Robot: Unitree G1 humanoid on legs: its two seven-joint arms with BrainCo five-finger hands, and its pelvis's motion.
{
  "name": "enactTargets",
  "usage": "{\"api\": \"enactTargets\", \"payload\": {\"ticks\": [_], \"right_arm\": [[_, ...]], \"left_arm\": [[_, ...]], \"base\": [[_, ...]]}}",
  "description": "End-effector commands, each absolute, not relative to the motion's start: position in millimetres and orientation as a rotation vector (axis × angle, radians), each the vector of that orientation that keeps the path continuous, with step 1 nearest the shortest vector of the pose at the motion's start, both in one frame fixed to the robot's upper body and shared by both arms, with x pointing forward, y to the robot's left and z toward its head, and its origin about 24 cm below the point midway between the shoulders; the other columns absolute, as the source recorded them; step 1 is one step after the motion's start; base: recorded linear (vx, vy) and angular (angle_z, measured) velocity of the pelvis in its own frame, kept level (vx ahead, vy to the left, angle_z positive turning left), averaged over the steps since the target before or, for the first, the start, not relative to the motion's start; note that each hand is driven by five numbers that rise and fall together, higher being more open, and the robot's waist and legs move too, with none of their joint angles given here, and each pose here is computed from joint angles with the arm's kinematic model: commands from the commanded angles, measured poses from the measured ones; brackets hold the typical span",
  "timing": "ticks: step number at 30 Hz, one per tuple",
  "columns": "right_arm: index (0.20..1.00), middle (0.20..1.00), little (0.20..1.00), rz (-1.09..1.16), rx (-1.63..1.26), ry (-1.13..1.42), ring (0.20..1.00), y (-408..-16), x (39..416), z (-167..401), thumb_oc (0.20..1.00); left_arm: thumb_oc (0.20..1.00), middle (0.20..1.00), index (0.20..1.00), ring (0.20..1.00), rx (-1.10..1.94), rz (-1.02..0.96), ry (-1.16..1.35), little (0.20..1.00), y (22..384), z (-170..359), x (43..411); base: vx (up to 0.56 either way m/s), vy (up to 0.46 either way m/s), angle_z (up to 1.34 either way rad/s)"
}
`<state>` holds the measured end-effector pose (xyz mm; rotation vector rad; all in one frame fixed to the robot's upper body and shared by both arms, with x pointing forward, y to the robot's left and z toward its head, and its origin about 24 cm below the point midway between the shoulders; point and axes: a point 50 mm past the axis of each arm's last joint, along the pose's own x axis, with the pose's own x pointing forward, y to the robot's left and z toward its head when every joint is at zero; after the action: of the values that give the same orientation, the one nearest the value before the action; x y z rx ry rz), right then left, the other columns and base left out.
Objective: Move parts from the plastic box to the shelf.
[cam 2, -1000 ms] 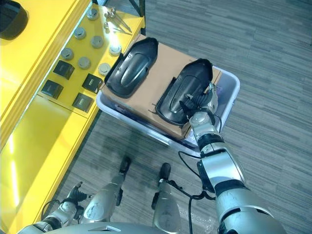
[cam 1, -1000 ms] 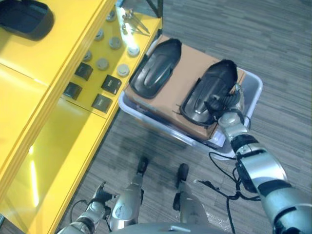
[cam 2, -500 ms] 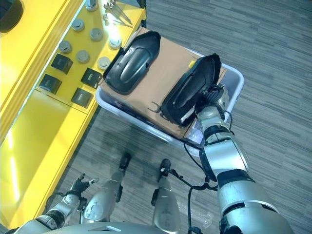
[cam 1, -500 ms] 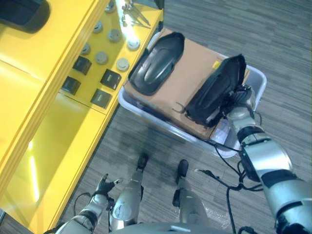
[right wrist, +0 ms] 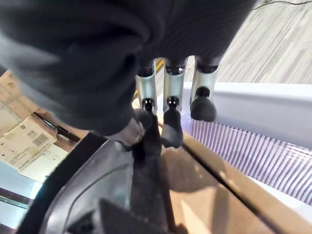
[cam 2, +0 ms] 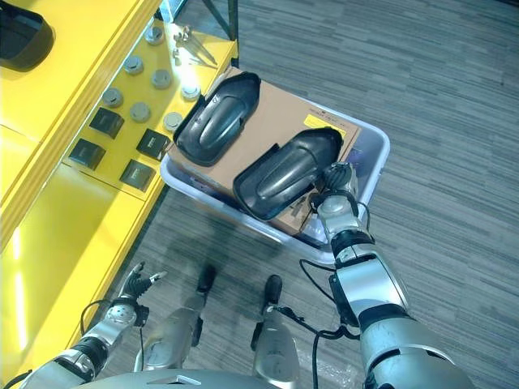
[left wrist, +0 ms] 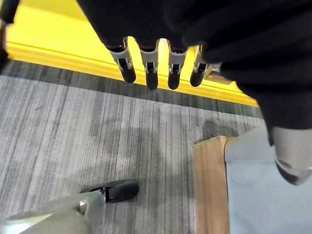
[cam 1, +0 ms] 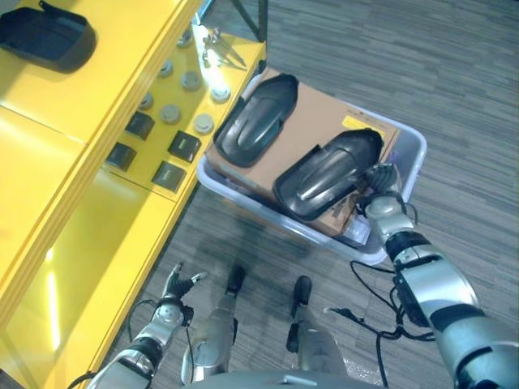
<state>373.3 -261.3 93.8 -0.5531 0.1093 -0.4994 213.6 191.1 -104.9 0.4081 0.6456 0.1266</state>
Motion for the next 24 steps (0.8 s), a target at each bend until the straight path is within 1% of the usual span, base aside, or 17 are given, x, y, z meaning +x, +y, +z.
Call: {"api": "enactTargets", "payload": {"ticks": [1,3,7,11,15,16,17,19,21,24], "right_arm": [[0.2,0.2,0.2,-0.502,-0.654,0.034,0.2,-268.1,368.2,99.4,0.2],[0.2,0.2,0.2,-0.495,-0.705,-0.047,0.2,-270.6,364.4,111.4,0.2],[0.2,0.2,0.2,-0.48,-0.774,-0.146,0.2,-270.5,360.9,129.0,0.2],[0.2,0.2,0.2,-0.482,-0.81,-0.166,0.2,-273.7,358.7,134.2,0.2],[0.2,0.2,0.2,-0.476,-0.805,-0.134,0.2,-271.8,362.3,130.7,0.2],[0.558,0.558,0.558,-0.474,-0.766,-0.103,0.558,-266.7,363.3,122.0,0.558],[1.0,1.0,1.0,-0.473,-0.766,-0.102,1.0,-266.4,363.2,121.7,1.0],[1.0,1.0,1.0,-0.485,-0.746,-0.059,1.0,-262.1,360.9,106.7,1.0],[1.0,1.0,1.0,-0.529,-0.632,-0.009,1.0,-250.7,349.9,79.0,1.0],[1.0,1.0,1.0,-0.551,-0.64,0.023,1.0,-246.0,345.4,67.1,1.0]], "left_arm": [[1.0,1.0,1.0,1.0,0.455,0.157,0.612,1.0,204.5,-101.1,214.5],[1.0,1.0,1.0,1.0,0.453,0.162,0.518,1.0,211.6,-85.4,220.7],[1.0,1.0,1.0,1.0,0.454,0.16,0.434,1.0,219.1,-68.7,226.8],[1.0,1.0,1.0,1.0,0.454,0.152,0.346,1.0,222.6,-50.0,232.7],[1.0,1.0,1.0,1.0,0.441,0.155,0.318,1.0,222.8,-43.1,235.9],[1.0,1.0,1.0,1.0,0.418,0.158,0.302,1.0,219.9,-39.9,236.7],[1.0,1.0,1.0,1.0,0.419,0.159,0.303,1.0,220.2,-40.0,236.5],[1.0,1.0,1.0,1.0,0.416,0.152,0.312,1.0,217.5,-42.1,234.2],[1.0,1.0,1.0,1.0,0.424,0.141,0.359,1.0,214.3,-51.9,226.3],[1.0,1.0,1.0,1.0,0.434,0.145,0.394,1.0,214.1,-58.8,221.1]], "base": [[0.0,-0.019,-0.12],[0.0,-0.053,-0.06],[0.01,-0.048,0.03],[0.0,-0.048,-0.01],[-0.01,-0.03,0.04],[0.0,0.0,0.0],[-0.01,-0.008,-0.04],[-0.01,0.005,-0.05],[0.01,0.022,0.0],[0.01,0.049,0.02]]}}
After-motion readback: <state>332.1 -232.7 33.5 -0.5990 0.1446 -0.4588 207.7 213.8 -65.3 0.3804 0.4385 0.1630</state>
